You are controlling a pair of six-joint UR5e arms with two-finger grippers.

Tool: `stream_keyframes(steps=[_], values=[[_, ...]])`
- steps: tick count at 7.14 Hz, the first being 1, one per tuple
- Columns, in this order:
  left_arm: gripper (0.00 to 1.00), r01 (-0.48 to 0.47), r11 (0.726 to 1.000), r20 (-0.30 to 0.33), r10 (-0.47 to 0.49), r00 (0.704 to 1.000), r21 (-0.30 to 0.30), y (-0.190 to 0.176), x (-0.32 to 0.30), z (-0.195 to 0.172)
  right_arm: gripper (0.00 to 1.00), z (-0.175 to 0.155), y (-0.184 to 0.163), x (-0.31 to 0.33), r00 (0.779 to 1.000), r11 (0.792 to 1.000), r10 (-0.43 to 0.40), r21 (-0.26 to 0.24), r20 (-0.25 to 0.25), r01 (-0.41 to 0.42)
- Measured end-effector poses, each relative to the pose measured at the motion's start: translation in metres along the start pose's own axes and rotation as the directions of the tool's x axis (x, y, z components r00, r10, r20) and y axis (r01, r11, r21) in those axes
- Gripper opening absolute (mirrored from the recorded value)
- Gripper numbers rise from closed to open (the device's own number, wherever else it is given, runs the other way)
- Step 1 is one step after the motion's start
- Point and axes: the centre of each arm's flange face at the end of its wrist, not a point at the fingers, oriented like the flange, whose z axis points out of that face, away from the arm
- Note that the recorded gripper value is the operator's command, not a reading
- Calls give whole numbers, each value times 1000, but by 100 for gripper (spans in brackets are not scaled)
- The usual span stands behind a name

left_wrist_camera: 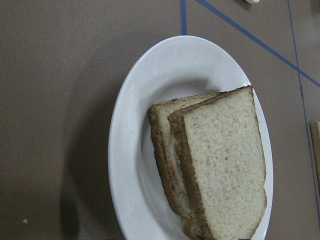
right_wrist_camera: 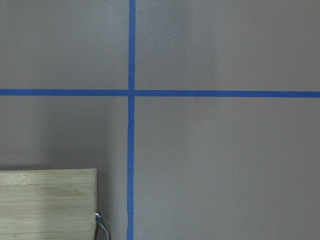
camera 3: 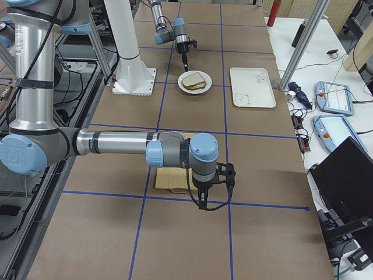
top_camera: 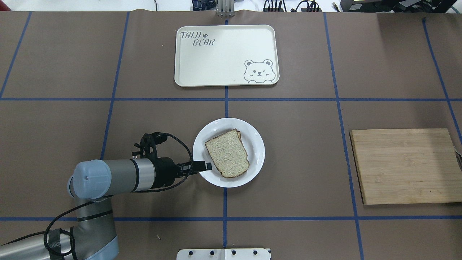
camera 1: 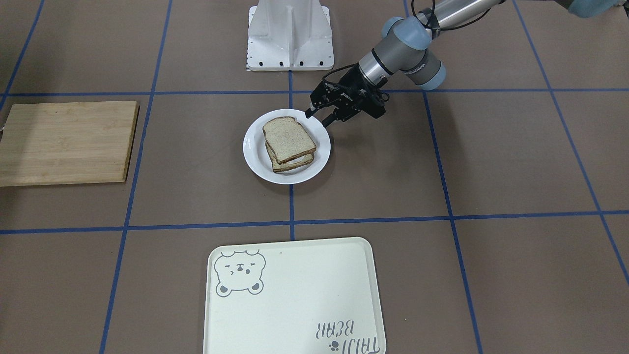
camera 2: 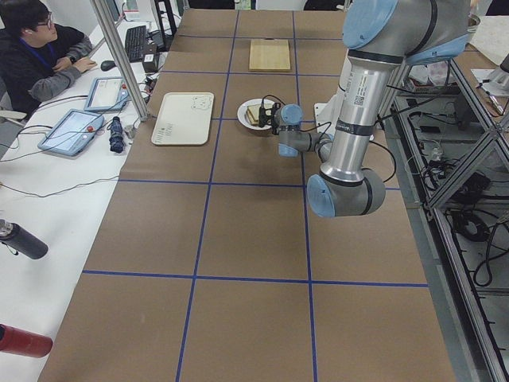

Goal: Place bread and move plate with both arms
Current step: 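Grip the white plate rim with the left gripper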

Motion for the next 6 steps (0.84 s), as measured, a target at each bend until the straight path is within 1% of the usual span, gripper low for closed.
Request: stream_keyframes(steps=[4, 6], values=[[70, 8, 1000, 17, -9, 1000, 12, -4, -8, 4, 100, -1, -3, -1, 1000, 1000, -3, 2, 1, 3], [70, 9, 1000, 13, -9, 1000, 23, -14, -6, 0, 100, -1, -2, -1, 1000, 1000, -2, 2, 1, 2]])
